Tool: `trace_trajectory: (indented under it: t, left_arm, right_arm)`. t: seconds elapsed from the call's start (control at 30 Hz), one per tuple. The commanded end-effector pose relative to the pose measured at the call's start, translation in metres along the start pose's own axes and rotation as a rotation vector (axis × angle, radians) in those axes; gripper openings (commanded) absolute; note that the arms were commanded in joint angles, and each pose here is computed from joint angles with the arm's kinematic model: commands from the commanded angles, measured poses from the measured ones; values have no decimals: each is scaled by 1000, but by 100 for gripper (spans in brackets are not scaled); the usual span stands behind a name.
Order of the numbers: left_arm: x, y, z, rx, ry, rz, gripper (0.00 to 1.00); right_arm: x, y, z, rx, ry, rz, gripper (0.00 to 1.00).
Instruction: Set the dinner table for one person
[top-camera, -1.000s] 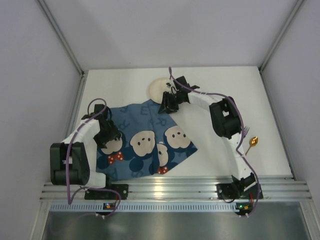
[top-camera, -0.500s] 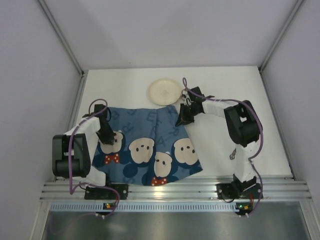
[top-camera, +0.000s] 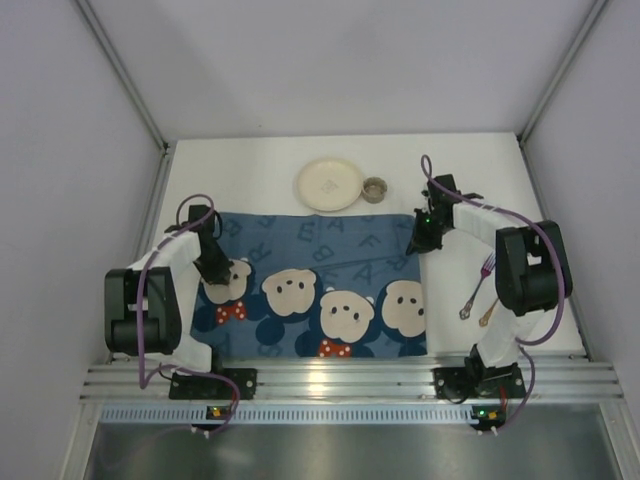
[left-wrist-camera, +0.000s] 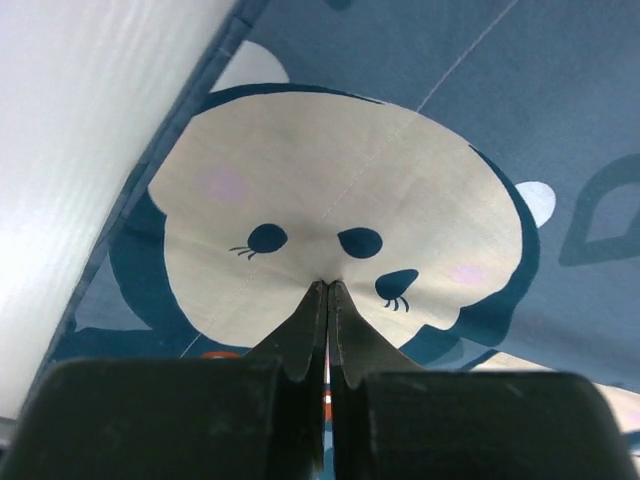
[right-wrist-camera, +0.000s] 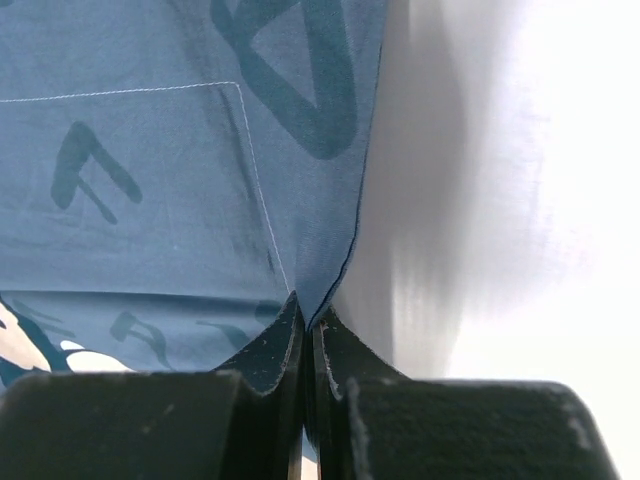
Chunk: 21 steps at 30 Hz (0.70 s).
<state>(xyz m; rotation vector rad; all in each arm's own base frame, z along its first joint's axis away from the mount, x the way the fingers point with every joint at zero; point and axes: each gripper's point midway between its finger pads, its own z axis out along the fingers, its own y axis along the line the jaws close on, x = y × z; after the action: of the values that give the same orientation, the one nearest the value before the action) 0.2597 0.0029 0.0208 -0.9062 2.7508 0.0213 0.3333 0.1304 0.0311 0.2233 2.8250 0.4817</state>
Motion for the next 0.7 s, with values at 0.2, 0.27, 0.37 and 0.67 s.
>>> trace_trajectory:
  t: [0.2,0.27,0.37,0.67]
  left_arm:
    - [-45,-31,-23,62,-100,-76,0]
    - [-47,-33,-29,59,-99,-85,0]
    - [-43,-35,-37,55,-82,-106,14]
    - [-40,-49,-68,95,-163,-80,59]
  right_arm:
    - [-53,-57,-28,135,-95,62,0]
    - [-61,-50,-26,101,-93,51,0]
    - [-71,-28,-22,-5,-75,35,7]
    - [-55,-20,-42,29,-53,-2,57]
